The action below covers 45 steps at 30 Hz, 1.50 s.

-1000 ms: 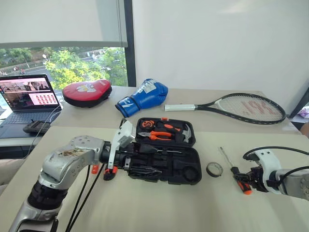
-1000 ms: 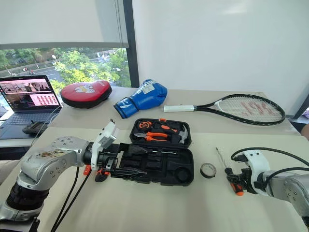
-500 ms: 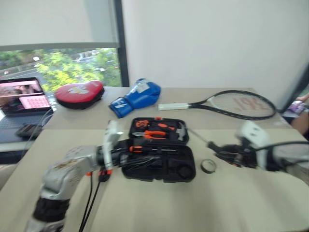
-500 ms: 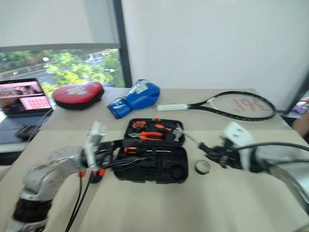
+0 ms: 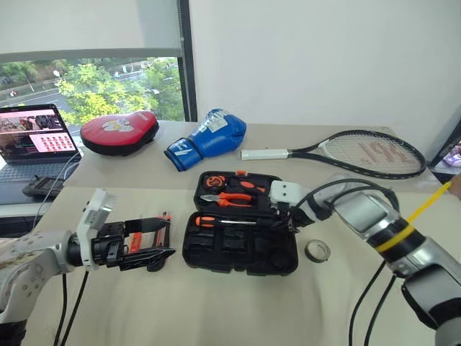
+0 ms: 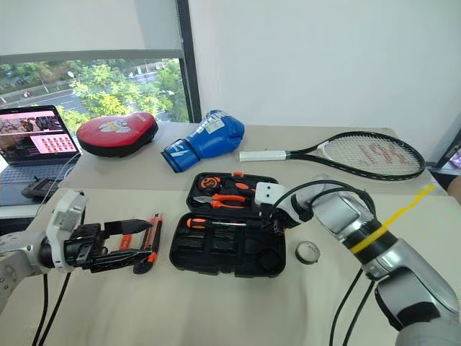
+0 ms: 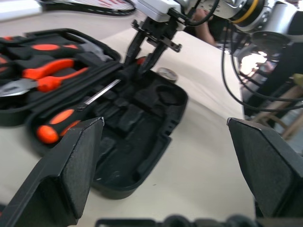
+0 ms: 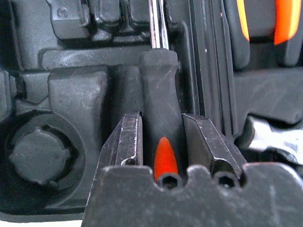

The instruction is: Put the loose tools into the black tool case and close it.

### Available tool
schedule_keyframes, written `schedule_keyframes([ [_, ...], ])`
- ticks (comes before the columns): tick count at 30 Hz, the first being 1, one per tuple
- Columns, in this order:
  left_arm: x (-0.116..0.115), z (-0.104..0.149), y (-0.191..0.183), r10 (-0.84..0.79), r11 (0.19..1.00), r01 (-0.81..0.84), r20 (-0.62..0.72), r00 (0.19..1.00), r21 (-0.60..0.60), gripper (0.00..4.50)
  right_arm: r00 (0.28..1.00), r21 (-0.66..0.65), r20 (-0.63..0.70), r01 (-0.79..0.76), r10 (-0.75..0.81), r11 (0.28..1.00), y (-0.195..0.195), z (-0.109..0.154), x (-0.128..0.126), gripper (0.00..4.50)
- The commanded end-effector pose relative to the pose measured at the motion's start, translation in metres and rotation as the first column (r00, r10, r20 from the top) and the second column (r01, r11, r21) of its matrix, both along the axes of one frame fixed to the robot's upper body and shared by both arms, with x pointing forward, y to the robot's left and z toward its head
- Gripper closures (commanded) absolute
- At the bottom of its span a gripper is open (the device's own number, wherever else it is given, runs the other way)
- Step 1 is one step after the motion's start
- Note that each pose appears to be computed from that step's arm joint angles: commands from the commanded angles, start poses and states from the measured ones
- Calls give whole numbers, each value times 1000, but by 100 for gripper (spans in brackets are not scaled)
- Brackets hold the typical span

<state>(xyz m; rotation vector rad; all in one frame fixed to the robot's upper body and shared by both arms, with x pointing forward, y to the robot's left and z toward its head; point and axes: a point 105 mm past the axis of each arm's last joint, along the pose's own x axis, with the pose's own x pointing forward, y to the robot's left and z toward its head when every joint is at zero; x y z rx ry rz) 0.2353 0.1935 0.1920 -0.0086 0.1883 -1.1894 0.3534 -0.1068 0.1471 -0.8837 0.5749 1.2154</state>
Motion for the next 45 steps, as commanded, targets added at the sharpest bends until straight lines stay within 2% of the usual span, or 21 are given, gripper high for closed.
schedule_keyframes([
  [1,-6,6,-5,11,1000,-12,54,998,12,0,999,-28,-26,-41,41,999,8,-3,-3,352],
  [7,-3,3,-6,35,999,-36,61,998,16,0,992,35,-105,-62,66,997,19,3,-20,352],
  [17,-5,2,-8,44,999,-46,72,996,15,0,993,33,-120,-5,9,999,27,-15,-11,353],
  [19,-5,1,-8,45,999,-46,74,996,19,0,993,25,-122,7,-4,1000,26,-23,-10,252],
  [22,-5,0,-9,47,999,-49,70,996,18,0,990,31,-138,-22,26,999,25,-25,-17,162],
  [23,-5,0,-9,49,999,-51,69,996,17,0,991,53,-131,-17,24,998,26,-21,-17,147],
  [28,-1,-3,-7,60,998,-61,65,996,10,0,987,259,-159,7,35,966,28,9,-24,147],
  [29,0,-3,-8,62,998,-62,66,996,7,0,986,315,-163,29,24,949,29,15,-25,201],
  [30,1,-4,-8,64,998,-65,67,996,6,0,986,372,-164,40,23,927,29,23,-26,222],
  [33,4,-6,-7,87,996,-87,69,994,-1,0,995,516,-100,31,25,856,30,43,-30,322],
  [34,6,-7,-5,103,995,-103,72,992,-6,0,997,542,-71,47,-10,839,29,44,-29,339],
  [35,7,-7,-4,117,993,-117,76,990,-9,0,997,561,-56,69,-45,825,29,44,-28,390],
  [37,9,-9,1,142,990,-142,83,986,-10,0,993,586,-30,112,-117,803,30,38,-27,445],
  [42,10,-14,7,166,986,-166,81,983,-4,0,972,589,-2,192,-236,785,45,-2,-35,445],
  [45,12,-13,8,174,985,-175,85,981,3,0,962,528,9,227,-273,819,49,-32,-37,445],
])
